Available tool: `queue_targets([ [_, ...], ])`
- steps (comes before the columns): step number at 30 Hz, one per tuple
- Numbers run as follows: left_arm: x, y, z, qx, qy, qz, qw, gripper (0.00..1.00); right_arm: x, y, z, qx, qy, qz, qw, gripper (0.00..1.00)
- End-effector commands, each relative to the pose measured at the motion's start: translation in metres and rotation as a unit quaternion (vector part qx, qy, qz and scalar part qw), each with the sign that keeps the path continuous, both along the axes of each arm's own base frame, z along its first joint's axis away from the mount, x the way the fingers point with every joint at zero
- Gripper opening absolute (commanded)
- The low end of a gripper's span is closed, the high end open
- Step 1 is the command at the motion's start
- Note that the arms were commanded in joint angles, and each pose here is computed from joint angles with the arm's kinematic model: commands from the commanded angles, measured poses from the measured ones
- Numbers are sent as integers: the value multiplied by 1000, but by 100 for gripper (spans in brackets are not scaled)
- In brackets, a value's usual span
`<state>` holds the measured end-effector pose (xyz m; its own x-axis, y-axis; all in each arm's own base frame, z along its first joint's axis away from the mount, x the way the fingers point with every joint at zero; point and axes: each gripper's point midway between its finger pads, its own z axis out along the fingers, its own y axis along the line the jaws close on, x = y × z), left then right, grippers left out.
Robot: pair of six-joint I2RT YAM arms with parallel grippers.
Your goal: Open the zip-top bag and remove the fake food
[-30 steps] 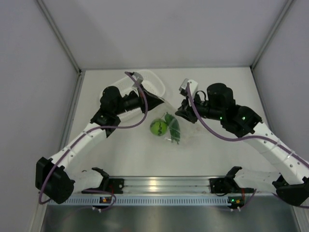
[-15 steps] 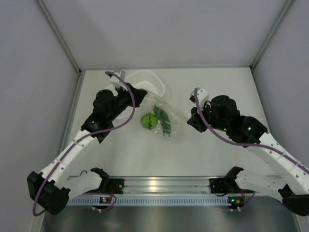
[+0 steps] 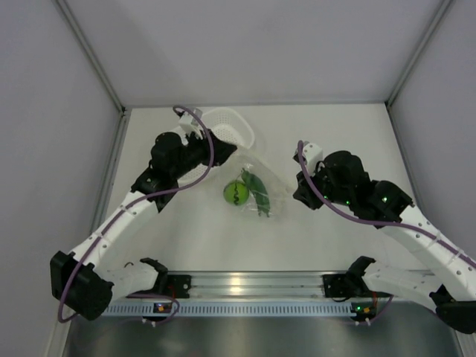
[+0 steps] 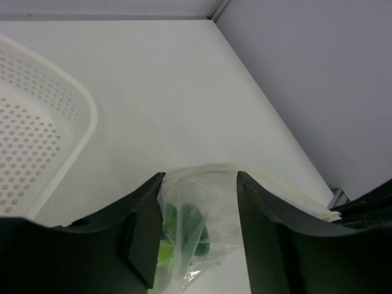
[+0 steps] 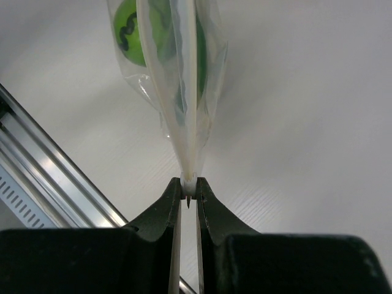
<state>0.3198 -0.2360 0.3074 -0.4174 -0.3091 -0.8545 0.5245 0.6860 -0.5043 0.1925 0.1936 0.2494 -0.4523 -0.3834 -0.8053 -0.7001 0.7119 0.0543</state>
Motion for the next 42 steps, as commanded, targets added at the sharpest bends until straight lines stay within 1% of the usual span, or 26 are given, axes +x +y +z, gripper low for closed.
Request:
queue_targets([
  [1, -22, -28, 36, -35, -58, -114, 991, 59, -3, -3, 8, 8, -8, 5, 1000, 0],
  [2, -21, -28, 33, -29, -61, -115, 991, 67, -4, -2, 5, 7, -5, 10, 1000, 0],
  [3, -18, -26, 30, -25, -60, -105, 992, 74, -7, 2, 7, 14, -4, 22, 1000, 0],
  [5, -12, -23, 27, -23, -59, -88, 994, 80, -9, 6, 4, 20, 1, 32, 999, 0],
  [8, -2, -22, 20, -20, -38, -65, 997, 81, -11, 11, 0, 24, 9, 44, 999, 0],
  [9, 1, -22, 17, -17, -32, -62, 997, 79, -11, 11, 0, 25, 9, 44, 999, 0],
  [10, 6, -23, 13, -14, -23, -60, 998, 74, -11, 11, -1, 24, 9, 44, 999, 0],
  [13, 18, -23, -4, 7, 7, -42, 999, 73, -12, 12, 0, 31, 6, 48, 998, 0],
  [15, 26, -17, -15, 27, 22, -18, 999, 76, -11, 10, 0, 30, 1, 43, 999, 0],
  [16, 29, -13, -26, 41, 36, -6, 998, 82, -10, 9, 0, 28, -1, 39, 999, 0],
  [17, 35, -5, -30, 54, 39, 21, 998, 85, -8, 6, -1, 23, -3, 31, 999, 0],
  [18, 35, -2, -34, 61, 45, 29, 997, 87, -7, 6, -3, 18, -2, 28, 999, 0],
  [19, 36, 0, -33, 62, 43, 34, 997, 90, -6, 5, -5, 15, 0, 27, 1000, 0],
  [20, 36, 2, -32, 62, 41, 40, 996, 97, -5, 5, -6, 13, 0, 24, 1000, 0],
  [21, 36, 2, -30, 59, 41, 40, 997, 98, -4, 5, -8, 10, 3, 24, 1000, 0],
  [25, 34, 3, -24, 47, 44, 46, 997, 98, -2, 7, -9, 9, 5, 20, 1000, 0],
  [30, 26, 8, -10, 28, 55, 64, 996, 98, -6, 16, -1, 32, -1, 37, 999, 0],
  [32, 19, 5, -11, 40, 62, 63, 995, 97, -8, 19, 3, 40, -2, 46, 998, 0],
  [36, 8, -4, -2, 60, 60, 64, 994, 91, -6, 23, 0, 34, 0, 47, 998, 0],
  [38, 3, -9, -8, 89, 66, 73, 991, 87, -5, 25, 0, 34, -2, 45, 998, 0],
  [39, 1, -12, -3, 94, 61, 74, 991, 86, -5, 27, 0, 33, -1, 48, 998, 0],
  [42, -9, -28, -11, 125, 69, 61, 988, 82, -4, 30, 1, 31, -5, 46, 998, 0],
])
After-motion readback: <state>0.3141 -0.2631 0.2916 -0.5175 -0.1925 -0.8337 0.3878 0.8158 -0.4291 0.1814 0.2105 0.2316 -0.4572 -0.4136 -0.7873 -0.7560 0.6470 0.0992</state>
